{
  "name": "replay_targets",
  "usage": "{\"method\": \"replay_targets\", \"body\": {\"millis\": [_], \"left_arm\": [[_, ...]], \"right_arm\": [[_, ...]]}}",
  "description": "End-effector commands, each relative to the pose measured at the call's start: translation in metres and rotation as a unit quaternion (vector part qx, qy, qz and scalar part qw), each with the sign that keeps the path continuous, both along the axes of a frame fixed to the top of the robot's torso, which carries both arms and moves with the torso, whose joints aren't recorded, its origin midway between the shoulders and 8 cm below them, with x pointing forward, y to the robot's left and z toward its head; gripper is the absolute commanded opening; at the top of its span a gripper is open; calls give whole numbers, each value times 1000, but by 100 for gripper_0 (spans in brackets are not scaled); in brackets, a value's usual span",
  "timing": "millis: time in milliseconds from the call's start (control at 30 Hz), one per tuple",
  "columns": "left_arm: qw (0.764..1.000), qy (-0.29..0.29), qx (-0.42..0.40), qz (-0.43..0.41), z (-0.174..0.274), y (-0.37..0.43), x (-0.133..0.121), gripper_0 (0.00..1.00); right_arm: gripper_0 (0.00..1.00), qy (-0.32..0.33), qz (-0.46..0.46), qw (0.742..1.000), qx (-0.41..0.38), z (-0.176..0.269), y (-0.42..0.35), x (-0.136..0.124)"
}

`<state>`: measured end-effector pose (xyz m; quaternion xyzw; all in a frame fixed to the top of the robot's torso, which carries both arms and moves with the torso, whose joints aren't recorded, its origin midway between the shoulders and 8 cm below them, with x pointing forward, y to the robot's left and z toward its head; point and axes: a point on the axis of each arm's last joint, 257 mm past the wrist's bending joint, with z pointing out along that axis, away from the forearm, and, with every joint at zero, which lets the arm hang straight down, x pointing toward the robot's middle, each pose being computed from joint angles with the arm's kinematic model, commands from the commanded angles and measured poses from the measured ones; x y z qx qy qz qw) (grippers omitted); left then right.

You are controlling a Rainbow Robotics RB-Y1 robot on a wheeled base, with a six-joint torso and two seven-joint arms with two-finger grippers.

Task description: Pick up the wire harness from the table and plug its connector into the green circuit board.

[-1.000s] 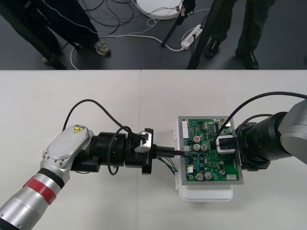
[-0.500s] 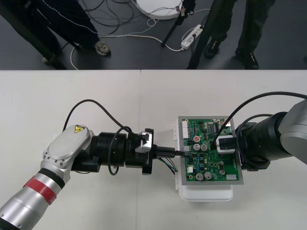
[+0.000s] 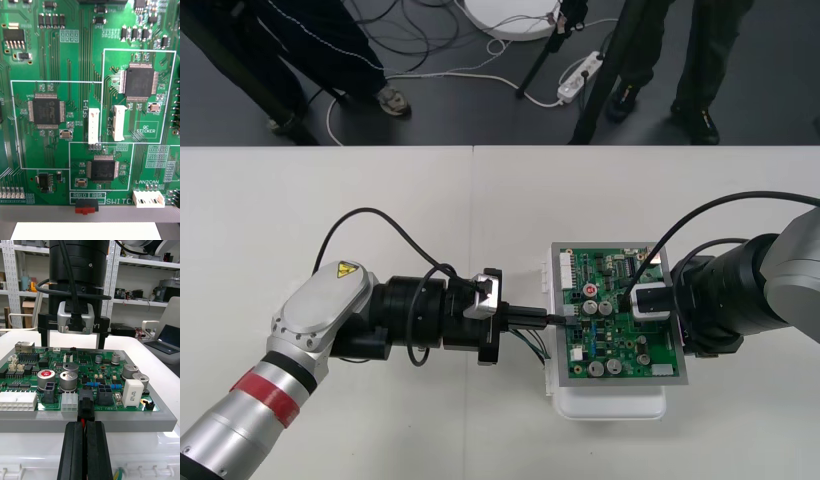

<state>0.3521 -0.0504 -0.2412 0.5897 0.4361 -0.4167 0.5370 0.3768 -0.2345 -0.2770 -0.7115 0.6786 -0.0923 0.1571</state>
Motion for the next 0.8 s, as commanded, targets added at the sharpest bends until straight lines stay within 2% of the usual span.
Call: {"method": "replay_targets", "body": {"millis": [33, 800], "left_arm": [[999, -46, -4, -1, 14, -23, 8, 0], [999, -40, -4, -1, 13, -31, 6, 0]], "right_arm": [[100, -4, 3, 1000, 20, 9, 21, 3], [100, -3, 5, 1000, 24, 9, 24, 2]]}}
